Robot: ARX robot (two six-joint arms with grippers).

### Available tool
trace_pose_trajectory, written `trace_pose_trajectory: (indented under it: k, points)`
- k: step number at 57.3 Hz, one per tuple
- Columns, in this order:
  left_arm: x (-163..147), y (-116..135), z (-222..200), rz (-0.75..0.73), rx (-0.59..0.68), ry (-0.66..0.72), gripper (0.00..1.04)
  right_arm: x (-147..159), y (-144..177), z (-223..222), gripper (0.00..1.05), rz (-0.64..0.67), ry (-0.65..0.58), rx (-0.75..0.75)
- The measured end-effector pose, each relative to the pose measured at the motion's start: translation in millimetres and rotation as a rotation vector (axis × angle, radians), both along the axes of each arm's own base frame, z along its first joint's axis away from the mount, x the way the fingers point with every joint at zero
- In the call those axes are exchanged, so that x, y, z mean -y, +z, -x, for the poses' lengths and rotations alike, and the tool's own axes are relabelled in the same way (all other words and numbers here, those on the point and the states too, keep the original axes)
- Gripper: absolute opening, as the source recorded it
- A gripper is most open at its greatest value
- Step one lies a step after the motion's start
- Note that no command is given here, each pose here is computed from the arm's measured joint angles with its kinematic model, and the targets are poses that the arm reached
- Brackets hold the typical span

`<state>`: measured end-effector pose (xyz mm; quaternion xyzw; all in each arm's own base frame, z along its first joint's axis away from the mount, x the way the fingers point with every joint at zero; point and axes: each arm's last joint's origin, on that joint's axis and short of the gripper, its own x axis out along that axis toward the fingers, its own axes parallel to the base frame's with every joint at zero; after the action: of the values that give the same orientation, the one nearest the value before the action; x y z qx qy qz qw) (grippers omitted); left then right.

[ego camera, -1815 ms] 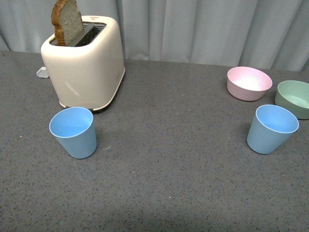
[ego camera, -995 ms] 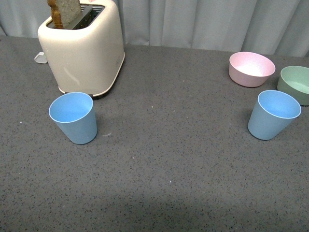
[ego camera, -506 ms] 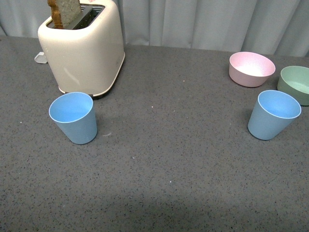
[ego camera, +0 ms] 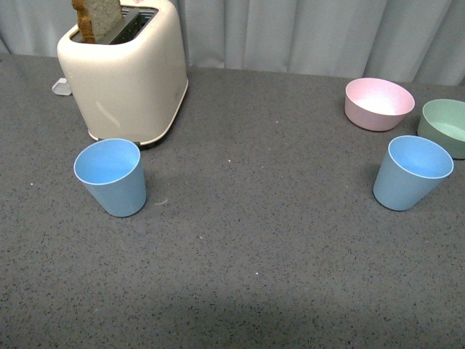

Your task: Stack blue cups with both arms

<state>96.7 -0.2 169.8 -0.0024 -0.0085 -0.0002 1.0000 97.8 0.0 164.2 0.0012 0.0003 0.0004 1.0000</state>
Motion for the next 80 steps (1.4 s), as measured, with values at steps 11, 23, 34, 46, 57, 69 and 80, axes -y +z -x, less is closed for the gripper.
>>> trace_pose_trajectory:
  k: [11,23,34,46,57,69,80]
  points:
    - [0.0,0.0,0.0,0.0,0.0,0.0,0.98,0.0,0.0,0.0,0.95,0.0,0.0,0.0]
    - [0.0,0.0,0.0,0.0,0.0,0.0,0.98,0.0,0.0,0.0,0.95,0.0,0.0,0.0]
    - [-0.3,-1.1,-0.3,0.023,-0.067,0.07,0.98,0.0,0.0,0.0,0.95,0.0,0.0,0.0]
    - [-4.3,-8.6,-22.6,0.084,-0.355,0.263,0.98,0.0,0.1,0.1,0.95,0.0,0.0,0.001]
    - [-6.7,-4.8,-63.6,0.156,-0.425,0.214,0.98,0.0,0.1,0.1,0.95,0.0,0.0,0.001]
    - [0.3,-16.7,-129.0,0.199,-0.662,0.094,0.98,0.0,0.1,0.1,0.95,0.0,0.0,0.001]
    - [7.0,-36.2,-180.3,0.218,-0.795,0.074,0.98,0.0,0.1,0.1,0.95,0.0,0.0,0.001]
